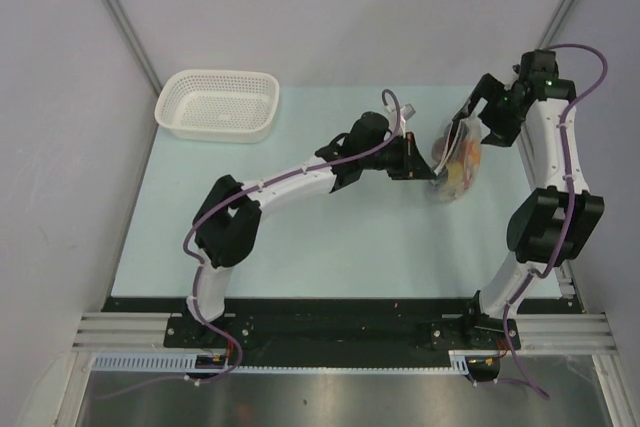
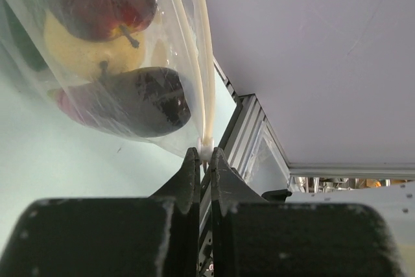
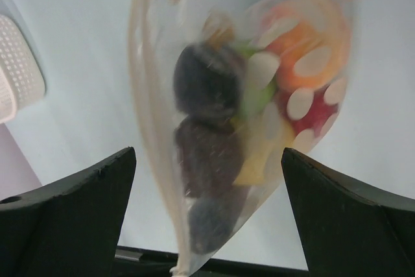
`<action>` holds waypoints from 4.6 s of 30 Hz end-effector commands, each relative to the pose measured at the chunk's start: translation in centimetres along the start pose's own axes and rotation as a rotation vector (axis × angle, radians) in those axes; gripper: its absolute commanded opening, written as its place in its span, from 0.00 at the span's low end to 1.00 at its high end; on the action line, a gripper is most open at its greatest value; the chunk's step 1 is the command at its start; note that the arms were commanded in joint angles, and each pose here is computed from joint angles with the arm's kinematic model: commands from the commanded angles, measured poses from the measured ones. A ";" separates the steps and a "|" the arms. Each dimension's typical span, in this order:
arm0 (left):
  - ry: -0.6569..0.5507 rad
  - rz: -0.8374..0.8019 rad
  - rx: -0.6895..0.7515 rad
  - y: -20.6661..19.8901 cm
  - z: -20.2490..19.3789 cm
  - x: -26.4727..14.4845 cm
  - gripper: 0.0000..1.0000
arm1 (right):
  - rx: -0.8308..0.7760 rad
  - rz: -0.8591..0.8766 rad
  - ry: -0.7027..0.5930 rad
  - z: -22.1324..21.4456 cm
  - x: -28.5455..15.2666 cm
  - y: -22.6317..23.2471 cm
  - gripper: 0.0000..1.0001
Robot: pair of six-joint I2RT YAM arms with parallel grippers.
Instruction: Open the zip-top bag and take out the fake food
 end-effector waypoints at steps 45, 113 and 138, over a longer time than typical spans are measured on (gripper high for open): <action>0.034 0.032 0.154 -2.3 0.9 -0.2 0.25 | -0.176 -0.031 0.032 -6.4 -2.4 1.4 0.00; -0.120 0.702 0.475 3.7 7.9 -1.6 0.00 | -0.350 0.103 0.043 -10.9 -3.3 6.3 0.00; -0.077 0.376 0.457 -2.5 7.7 -10.4 0.43 | -0.408 0.090 0.071 -11.7 -2.5 5.8 0.00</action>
Point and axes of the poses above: each gripper's point midway between its finger pads, its own x axis out along the fingers, its own y axis along the line the jaws close on, z = x × y, the point moved 8 cm from there along -x, back along the fingers, and after that the axes turned 4 degrees about -x, right-handed, at the moved point
